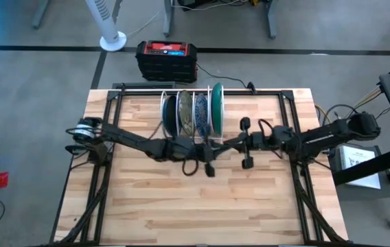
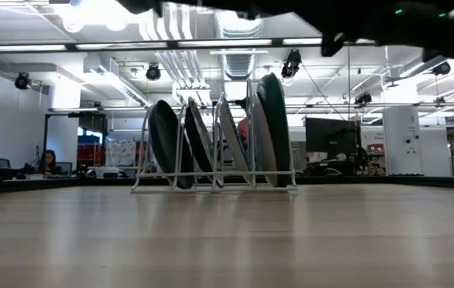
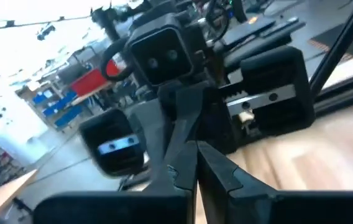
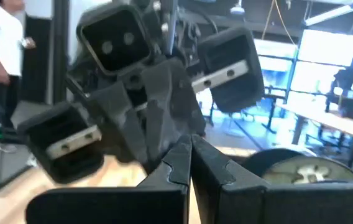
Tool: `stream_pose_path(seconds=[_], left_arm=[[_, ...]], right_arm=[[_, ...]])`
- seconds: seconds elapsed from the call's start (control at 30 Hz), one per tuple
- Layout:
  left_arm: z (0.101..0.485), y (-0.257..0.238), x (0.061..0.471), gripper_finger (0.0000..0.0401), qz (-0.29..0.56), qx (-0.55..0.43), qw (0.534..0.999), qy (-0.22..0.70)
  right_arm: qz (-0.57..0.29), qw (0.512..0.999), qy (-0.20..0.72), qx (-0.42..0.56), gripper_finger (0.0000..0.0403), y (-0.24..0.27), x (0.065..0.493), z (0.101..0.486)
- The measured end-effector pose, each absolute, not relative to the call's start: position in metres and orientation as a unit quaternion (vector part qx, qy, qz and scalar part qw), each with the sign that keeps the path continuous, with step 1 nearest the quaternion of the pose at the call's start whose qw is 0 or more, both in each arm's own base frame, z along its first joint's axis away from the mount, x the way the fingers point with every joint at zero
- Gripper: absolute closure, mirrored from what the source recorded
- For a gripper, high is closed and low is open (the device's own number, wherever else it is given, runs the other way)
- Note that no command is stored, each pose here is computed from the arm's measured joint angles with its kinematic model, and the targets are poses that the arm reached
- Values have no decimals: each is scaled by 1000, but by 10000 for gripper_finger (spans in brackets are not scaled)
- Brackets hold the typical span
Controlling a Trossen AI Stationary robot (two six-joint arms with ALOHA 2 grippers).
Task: Sort dishes
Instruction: Return to Home Position
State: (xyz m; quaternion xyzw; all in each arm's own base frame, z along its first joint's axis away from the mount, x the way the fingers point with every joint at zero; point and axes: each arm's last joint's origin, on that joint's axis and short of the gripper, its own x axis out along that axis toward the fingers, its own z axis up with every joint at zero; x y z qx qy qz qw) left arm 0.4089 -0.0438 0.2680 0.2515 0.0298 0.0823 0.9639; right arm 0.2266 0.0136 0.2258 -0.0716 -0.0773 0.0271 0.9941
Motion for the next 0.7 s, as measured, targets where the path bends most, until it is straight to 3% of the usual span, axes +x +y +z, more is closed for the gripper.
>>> stream_pose_path(seconds=[0.2,0.47,0.7], left_arm=[[277,-37,339,401,149,256,952,73],[256,-26,227,401,167,185,968,26],[223,-15,188,401,199,177,964,-21]], right_arm=[[16,995,-67,-73,403,1,219,218],[-5,988,-131,-77,403,-2,172,223],[-37,987,-141,-72,403,-12,141,201]])
